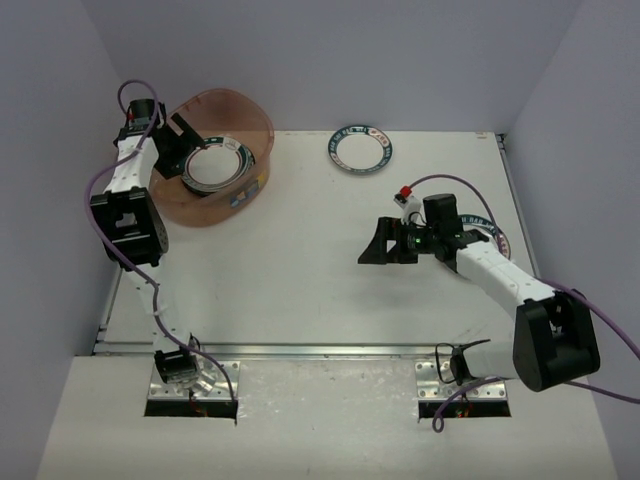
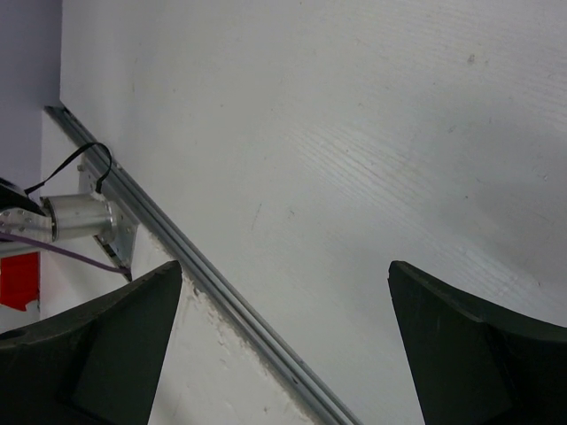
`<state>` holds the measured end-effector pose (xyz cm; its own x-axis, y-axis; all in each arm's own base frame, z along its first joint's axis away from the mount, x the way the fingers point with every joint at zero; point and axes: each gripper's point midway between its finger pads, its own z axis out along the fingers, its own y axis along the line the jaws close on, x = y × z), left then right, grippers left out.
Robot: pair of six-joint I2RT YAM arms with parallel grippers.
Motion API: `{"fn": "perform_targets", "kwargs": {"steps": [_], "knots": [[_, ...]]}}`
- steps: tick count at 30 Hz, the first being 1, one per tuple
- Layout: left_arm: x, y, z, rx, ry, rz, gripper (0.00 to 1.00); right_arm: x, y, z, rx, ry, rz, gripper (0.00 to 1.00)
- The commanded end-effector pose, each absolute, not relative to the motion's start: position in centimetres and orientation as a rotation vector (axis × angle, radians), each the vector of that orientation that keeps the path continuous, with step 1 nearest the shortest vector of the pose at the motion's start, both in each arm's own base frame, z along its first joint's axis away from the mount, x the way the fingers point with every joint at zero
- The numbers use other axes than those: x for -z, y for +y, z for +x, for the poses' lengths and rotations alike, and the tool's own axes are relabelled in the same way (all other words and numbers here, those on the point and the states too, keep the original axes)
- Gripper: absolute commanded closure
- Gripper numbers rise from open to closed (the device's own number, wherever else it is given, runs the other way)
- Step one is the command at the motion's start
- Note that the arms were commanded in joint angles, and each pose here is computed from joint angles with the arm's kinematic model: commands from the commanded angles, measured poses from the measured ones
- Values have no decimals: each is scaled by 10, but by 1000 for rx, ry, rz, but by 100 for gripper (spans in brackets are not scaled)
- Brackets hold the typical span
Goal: Place the plates into the plastic bin on the countertop
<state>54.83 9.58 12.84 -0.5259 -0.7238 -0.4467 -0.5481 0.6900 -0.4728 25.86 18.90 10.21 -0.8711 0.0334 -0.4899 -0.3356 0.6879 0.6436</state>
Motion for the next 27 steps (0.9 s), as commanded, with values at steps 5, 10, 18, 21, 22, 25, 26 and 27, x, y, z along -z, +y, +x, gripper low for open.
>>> {"fn": "perform_targets", "kwargs": {"steps": [5,10,18,21,22,25,26,27], "knots": [[-206,114,537,197,2179,-917,0,-110,180,318,-884,2407,18,1],[-336,84,463,222,1923,-765,0,-101,170,395,-786,2369,268,1],[-355,4,320,385,1680,-479,0,-67,142,534,-1068,2245,642,1],[-333,-12,280,422,1673,-406,0,-42,124,576,-1078,2217,713,1],[-321,-14,273,421,1694,-392,0,-27,120,583,-1052,2237,732,1],[-310,-21,263,403,1731,-363,0,-1,114,605,-998,2278,770,5],[-313,-22,262,399,1728,-357,0,5,115,612,-998,2275,775,7],[-315,-23,260,394,1731,-356,0,18,115,616,-999,2298,809,11]]}}
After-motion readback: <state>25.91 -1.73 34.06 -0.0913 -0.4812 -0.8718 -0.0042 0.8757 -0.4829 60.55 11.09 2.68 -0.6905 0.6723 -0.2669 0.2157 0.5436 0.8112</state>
